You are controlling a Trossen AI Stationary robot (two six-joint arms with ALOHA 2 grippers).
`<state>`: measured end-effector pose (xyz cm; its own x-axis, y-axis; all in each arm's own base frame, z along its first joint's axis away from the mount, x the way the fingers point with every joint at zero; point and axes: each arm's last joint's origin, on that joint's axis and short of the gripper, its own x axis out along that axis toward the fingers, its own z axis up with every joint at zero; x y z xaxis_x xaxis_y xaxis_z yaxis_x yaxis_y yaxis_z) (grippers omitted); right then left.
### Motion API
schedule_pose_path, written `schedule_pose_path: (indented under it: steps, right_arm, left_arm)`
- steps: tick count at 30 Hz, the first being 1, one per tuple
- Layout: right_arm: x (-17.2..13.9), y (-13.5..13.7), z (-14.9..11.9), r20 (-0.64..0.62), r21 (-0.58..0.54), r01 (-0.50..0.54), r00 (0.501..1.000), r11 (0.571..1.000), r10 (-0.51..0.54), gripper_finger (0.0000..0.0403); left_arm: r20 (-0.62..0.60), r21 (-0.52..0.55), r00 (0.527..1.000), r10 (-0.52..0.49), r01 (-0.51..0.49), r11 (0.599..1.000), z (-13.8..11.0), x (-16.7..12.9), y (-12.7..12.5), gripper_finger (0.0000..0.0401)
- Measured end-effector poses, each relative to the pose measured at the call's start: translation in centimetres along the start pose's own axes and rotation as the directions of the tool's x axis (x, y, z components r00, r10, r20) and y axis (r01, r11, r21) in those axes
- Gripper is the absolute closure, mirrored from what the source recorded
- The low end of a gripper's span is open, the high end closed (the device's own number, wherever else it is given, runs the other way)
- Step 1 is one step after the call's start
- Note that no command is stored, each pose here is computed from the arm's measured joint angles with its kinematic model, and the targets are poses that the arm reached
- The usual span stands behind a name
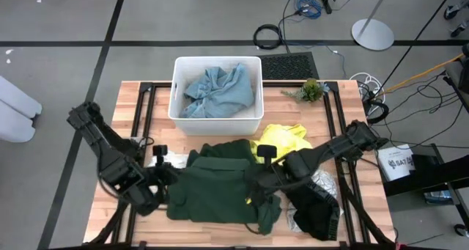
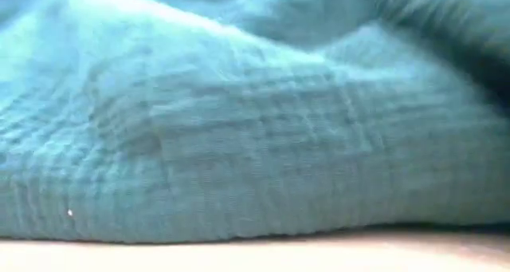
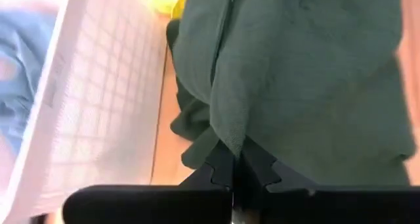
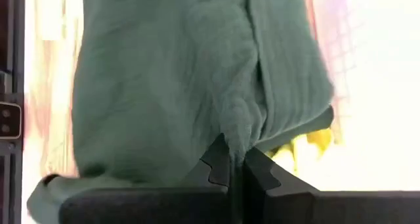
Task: Fold laundry
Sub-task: Fold the green shirt
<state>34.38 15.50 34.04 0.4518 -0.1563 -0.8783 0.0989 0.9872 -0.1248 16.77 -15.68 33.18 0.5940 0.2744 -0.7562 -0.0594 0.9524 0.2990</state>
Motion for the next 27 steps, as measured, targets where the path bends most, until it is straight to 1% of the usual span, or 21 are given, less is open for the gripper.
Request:
schedule_pose_path:
  steps: [3, 5, 7, 8, 11, 14, 17, 20, 23, 25, 27]
  right_arm:
    - [1.5, -0.9, -0.7, -0.082, -0.006, 0.006, 0.997, 1.0, -0.007, 0.0403]
    - [2.4, -1.6, -1.5, -0.133, -0.003, 0.008, 0.991, 1.0, -0.008, 0.0403]
    - [3.1, -2.5, -2.7, -0.175, 0.017, 0.031, 0.984, 0.999, -0.028, 0.0403]
    - [3.4, -3.0, -3.3, -0.186, 0.042, 0.03, 0.982, 0.999, -0.021, 0.0403]
    - [4.1, -4.2, -5.0, -0.148, 0.135, -0.023, 0.988, 0.991, 0.043, 0.0403]
    - [5.0, -4.7, -6.4, -0.064, 0.178, -0.127, 0.988, 0.976, 0.14, 0.0403]
    - [6.2, -4.8, -7.9, -0.029, 0.211, -0.162, 0.985, 0.964, 0.172, 0.0403]
    - [7.4, -4.5, -9.2, -0.01, 0.239, -0.174, 0.983, 0.955, 0.182, 0.0403]
    - [8.2, -3.7, -10.2, -0.007, 0.217, -0.198, 0.979, 0.956, 0.204, 0.0403]
    - [8.4, -3.3, -10.6, -0.004, 0.198, -0.208, 0.977, 0.958, 0.213, 0.0403]
    - [8.3, -3.1, -10.6, 0.008, 0.202, -0.214, 0.976, 0.956, 0.217, 0.0403]
  left_arm:
    - [-0.012, -0.058, 1.0, -0.011, 0.011, 0.998, -1.0, 2.0, 0.7, 0.0393]
    - [-0.016, -0.073, 1.0, -0.027, 0.026, 0.997, -1.5, 3.1, 1.0, 0.0393]
    - [-0.01, -0.076, 0.999, -0.039, 0.038, 0.996, -1.8, 4.1, 1.2, 0.0393]
    - [-0.006, -0.087, 0.999, -0.047, 0.047, 0.995, -1.9, 4.6, 1.3, 0.0393]
    - [-0.027, -0.097, 0.996, -0.09, 0.088, 0.991, -2.0, 6.1, 1.5, 0.0393]
    - [-0.052, -0.112, 0.992, -0.112, 0.106, 0.988, -2.4, 7.4, 1.6, 0.0393]
    - [-0.061, -0.135, 0.99, -0.123, 0.114, 0.984, -2.6, 8.3, 1.8, 0.0393]
    - [-0.06, -0.153, 0.983, -0.174, 0.164, 0.975, -2.9, 9.0, 1.5, 0.0388]
    - [-0.083, -0.144, 0.981, -0.176, 0.162, 0.976, -3.4, 9.2, 1.4, 0.0364]
    - [-0.1, -0.136, 0.98, -0.17, 0.155, 0.979, -3.6, 9.3, 1.5, 0.0338]
    - [-0.106, -0.132, 0.98, -0.166, 0.152, 0.98, -3.7, 9.4, 1.5, 0.0307]
